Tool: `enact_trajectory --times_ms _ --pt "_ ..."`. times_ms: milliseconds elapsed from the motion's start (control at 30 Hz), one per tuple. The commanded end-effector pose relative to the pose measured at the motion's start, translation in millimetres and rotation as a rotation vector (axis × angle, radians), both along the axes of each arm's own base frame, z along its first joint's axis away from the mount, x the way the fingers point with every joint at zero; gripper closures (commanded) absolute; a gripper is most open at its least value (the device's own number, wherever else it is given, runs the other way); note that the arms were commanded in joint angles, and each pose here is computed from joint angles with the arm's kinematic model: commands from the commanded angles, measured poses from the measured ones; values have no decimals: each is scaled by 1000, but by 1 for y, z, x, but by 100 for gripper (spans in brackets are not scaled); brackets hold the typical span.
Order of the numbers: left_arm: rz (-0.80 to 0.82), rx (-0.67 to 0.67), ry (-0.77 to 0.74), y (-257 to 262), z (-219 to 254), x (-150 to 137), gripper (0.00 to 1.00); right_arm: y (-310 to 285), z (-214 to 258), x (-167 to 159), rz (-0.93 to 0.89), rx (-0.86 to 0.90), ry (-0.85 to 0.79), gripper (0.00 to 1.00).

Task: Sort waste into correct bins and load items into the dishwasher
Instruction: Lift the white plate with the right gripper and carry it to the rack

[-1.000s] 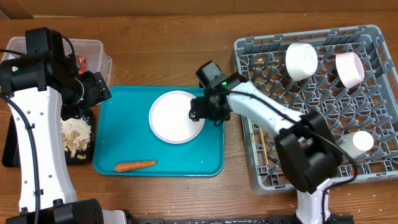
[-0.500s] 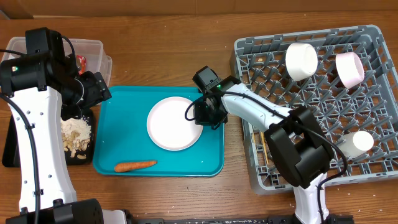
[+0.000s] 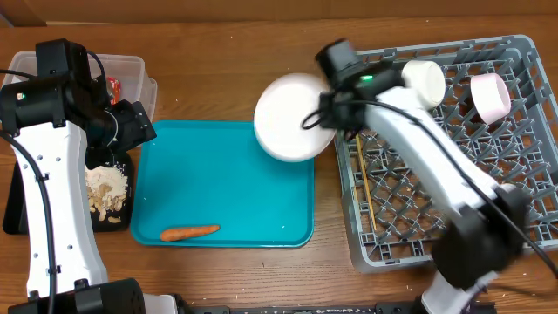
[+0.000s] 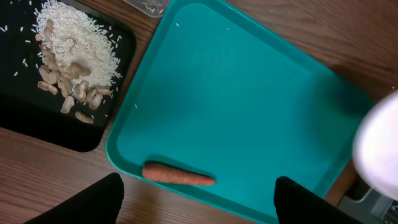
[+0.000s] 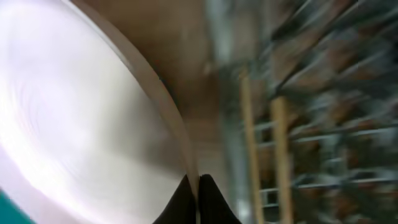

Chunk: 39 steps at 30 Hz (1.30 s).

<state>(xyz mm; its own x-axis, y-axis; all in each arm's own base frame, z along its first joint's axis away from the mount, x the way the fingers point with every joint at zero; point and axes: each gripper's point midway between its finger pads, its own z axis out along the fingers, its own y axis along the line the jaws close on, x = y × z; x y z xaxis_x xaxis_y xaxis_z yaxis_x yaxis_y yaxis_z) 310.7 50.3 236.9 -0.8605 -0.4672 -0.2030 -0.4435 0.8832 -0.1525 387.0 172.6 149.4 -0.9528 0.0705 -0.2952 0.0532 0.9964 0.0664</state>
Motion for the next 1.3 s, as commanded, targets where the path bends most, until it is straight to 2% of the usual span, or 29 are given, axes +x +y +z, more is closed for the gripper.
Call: enact_trajectory --times_ms 0,67,133,200,767,1267 --pt "-15 -1 -16 0 3 2 21 -86 119 9 -180 -310 -387 96" --pt "-14 0 -16 0 3 2 21 -124 150 -2 -320 -468 -483 96" --pt "-14 0 -16 0 3 2 21 -164 179 -22 -535 -633 -591 96" --pt "-15 -1 -16 0 3 2 21 -183 194 -37 -642 -736 -652 96" --pt "-14 -2 -13 0 3 1 21 -178 84 -51 -579 -770 -462 96" --pt "-15 -2 -12 -1 3 1 21 -157 54 -56 -556 -665 -399 96"
